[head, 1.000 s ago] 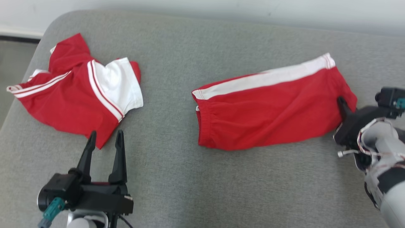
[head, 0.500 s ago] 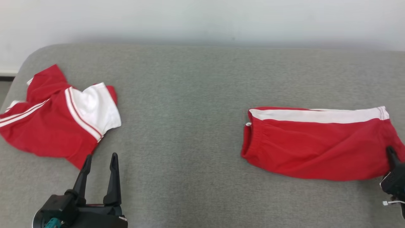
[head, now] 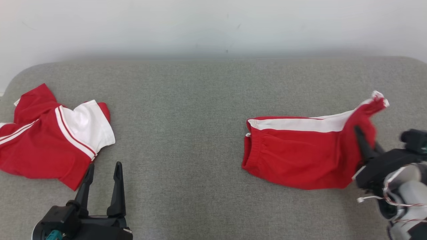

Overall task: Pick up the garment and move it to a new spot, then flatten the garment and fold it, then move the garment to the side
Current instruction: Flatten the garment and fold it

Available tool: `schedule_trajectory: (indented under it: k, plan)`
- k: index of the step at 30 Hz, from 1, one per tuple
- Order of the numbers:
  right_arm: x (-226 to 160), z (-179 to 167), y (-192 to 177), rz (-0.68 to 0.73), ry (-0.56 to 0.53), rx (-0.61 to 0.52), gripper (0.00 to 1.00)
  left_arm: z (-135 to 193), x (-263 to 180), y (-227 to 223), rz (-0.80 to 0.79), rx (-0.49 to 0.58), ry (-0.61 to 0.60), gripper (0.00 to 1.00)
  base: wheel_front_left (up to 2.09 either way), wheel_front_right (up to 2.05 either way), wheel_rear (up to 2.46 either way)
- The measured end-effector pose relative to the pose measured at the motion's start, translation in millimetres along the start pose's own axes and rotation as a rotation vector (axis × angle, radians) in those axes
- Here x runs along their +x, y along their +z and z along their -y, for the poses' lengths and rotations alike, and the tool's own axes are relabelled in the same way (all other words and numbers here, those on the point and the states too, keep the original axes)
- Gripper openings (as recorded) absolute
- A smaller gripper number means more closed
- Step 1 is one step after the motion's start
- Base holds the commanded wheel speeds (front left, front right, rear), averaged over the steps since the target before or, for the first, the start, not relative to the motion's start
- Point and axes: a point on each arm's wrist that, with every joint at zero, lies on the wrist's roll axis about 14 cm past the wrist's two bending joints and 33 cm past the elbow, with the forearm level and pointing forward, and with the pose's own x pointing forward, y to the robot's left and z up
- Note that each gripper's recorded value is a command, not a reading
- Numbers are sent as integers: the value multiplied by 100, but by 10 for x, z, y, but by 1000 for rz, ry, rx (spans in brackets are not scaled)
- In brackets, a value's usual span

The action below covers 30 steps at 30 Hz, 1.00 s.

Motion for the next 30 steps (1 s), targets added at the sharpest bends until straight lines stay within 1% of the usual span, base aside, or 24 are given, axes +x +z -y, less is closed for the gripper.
schedule_trajectory:
  k: [3, 4, 8, 14, 20, 25, 26, 27, 28, 30]
  plan:
    - [32, -347, -58, -15, 91, -4, 0, -15, -24, 27, 7, 0, 7, 100, 0, 0, 0]
    - [32, -347, -58, -15, 91, -4, 0, -15, -24, 27, 7, 0, 7, 100, 0, 0, 0]
    - [63, -754, -127, -31, 191, -1, 0, -53, -70, 58, 13, 3, 20, 100, 0, 0, 0]
    - [105, -1202, -361, -94, 279, 10, 0, -140, -151, 71, 13, 5, 50, 100, 0, 0, 0]
    - [133, -1478, -604, -151, 330, 1, 0, -191, -208, 85, 14, 7, 70, 100, 0, 0, 0]
    - [112, -1530, -853, -210, 336, -15, 0, -242, -221, 79, 11, 9, 87, 100, 0, 0, 0]
    - [107, -1528, -885, -216, 335, -18, 5, -247, -220, 73, 9, 8, 89, 100, 0, 0, 0]
    - [100, -1525, -907, -221, 333, -18, 39, -246, -217, 69, 9, 7, 89, 100, 0, 0, 0]
    - [93, -1529, -911, -218, 333, -19, 100, -243, -213, 68, 9, 6, 89, 100, 0, 0, 0]
    - [88, -1537, -879, -200, 335, -13, 100, -248, -203, 68, 10, 6, 90, 100, 0, 0, 0]
